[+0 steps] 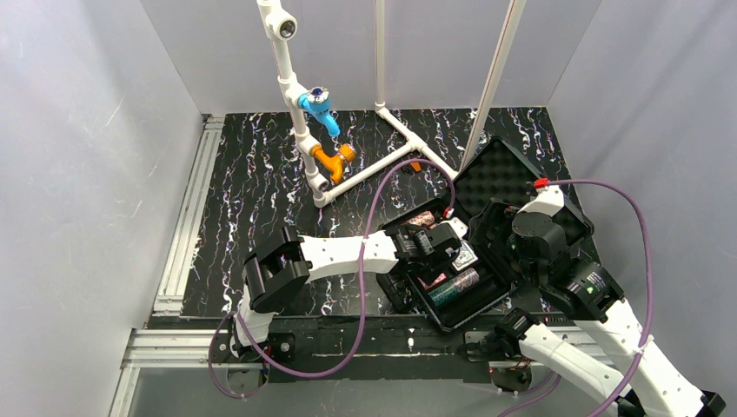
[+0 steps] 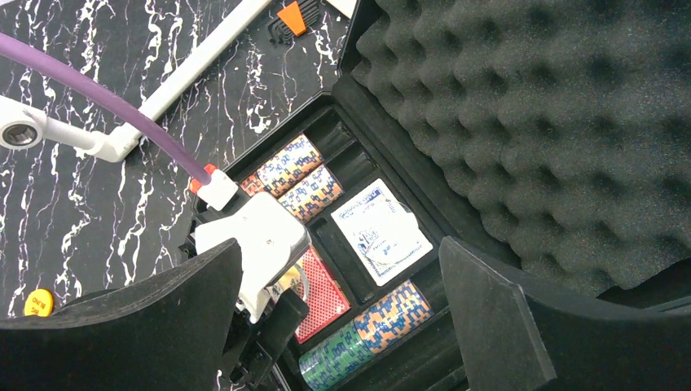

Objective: Pack up texas hold em set

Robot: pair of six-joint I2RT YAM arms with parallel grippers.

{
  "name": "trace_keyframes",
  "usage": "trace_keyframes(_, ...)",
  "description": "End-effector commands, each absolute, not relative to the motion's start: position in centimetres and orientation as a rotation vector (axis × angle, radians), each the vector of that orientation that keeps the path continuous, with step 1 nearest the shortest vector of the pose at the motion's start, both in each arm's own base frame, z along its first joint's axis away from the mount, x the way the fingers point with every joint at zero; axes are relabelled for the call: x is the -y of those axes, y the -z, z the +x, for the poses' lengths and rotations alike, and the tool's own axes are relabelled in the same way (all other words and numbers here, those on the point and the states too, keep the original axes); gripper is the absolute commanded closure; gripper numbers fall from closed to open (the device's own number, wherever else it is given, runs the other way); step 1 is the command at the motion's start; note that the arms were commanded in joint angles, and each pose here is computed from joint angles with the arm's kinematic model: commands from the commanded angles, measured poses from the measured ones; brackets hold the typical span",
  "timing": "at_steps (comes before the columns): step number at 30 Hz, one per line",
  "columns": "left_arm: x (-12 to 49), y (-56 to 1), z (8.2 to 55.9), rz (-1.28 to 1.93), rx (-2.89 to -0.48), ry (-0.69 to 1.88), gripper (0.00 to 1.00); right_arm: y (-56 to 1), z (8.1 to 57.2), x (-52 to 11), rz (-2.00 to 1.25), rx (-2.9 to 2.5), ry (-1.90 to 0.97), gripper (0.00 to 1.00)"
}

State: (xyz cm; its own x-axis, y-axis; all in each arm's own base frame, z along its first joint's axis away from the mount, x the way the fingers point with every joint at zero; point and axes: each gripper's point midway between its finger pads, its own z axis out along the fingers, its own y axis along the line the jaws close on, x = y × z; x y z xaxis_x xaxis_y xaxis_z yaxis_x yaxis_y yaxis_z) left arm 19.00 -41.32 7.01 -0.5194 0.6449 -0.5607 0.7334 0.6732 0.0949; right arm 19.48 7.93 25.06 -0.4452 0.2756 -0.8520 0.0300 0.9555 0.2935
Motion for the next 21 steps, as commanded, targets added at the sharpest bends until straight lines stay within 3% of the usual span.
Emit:
trace_keyframes(1, 41.0, -7.7, 18.7, 1.049, -2.315, 0.212, 0.63, -25.6, 19.6, -7.6, 0.234, -1.992, -0.283, 0.02)
trace_keyframes(6, 41.1, -7.6, 18.3, 1.054, -2.324, 0.238, 0.54, -25.5, 19.6, -7.7, 0.233, -1.994, -0.285, 0.02)
trace_keyframes(15, 41.1, -8.1, 17.9, 1.038, -2.325, 0.285, 0.27, -25.5, 19.6, -7.8, 0.232, -1.995, -0.289, 0.02)
trace_keyframes(21, 40.9, -9.6, 17.8, 1.017, -2.305, 0.314, 0.19, -25.6, 19.4, -7.6, 0.234, -1.991, -0.293, 0.02)
